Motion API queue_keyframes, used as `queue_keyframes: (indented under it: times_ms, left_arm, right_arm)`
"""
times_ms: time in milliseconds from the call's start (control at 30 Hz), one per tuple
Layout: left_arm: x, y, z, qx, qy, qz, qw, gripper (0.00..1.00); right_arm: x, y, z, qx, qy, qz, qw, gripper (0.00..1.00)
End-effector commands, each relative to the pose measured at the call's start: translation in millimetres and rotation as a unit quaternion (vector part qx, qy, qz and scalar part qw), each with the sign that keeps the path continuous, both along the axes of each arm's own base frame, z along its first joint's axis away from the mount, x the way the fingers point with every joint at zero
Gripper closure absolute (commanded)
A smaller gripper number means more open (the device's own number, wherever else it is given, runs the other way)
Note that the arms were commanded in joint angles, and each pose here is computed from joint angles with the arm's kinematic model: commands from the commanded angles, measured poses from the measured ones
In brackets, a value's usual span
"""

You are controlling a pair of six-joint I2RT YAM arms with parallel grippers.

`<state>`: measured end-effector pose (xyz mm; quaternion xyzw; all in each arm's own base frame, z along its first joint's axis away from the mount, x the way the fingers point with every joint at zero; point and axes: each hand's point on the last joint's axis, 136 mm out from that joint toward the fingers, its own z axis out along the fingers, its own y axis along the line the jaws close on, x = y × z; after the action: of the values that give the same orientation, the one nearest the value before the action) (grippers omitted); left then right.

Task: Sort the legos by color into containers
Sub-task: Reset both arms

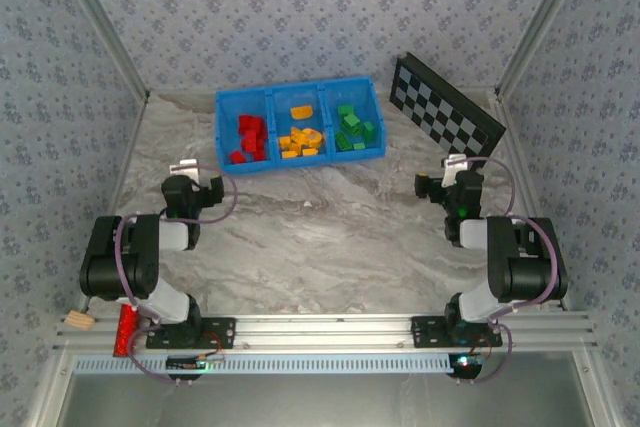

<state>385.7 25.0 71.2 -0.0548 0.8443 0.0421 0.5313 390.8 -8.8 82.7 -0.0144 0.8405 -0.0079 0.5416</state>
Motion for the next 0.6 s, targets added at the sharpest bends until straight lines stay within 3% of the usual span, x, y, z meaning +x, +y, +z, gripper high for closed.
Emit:
queue_keyframes:
  times_ms: [0, 567]
  left_arm:
    - [10.5, -3.9, 18.2, -0.003, -0.031, -0.009, 0.999, 0.01]
    - [10.3, -3.9, 17.7, -0.003, -0.030, -0.010, 0.999, 0.01]
  right_arm:
    - [0.9, -3.9, 0.4, 0.003, -0.006, -0.011, 1.000, 0.00]
    - [1.8, -4.0, 0.2, 0.004, -0.004, -0.010, 1.000, 0.00]
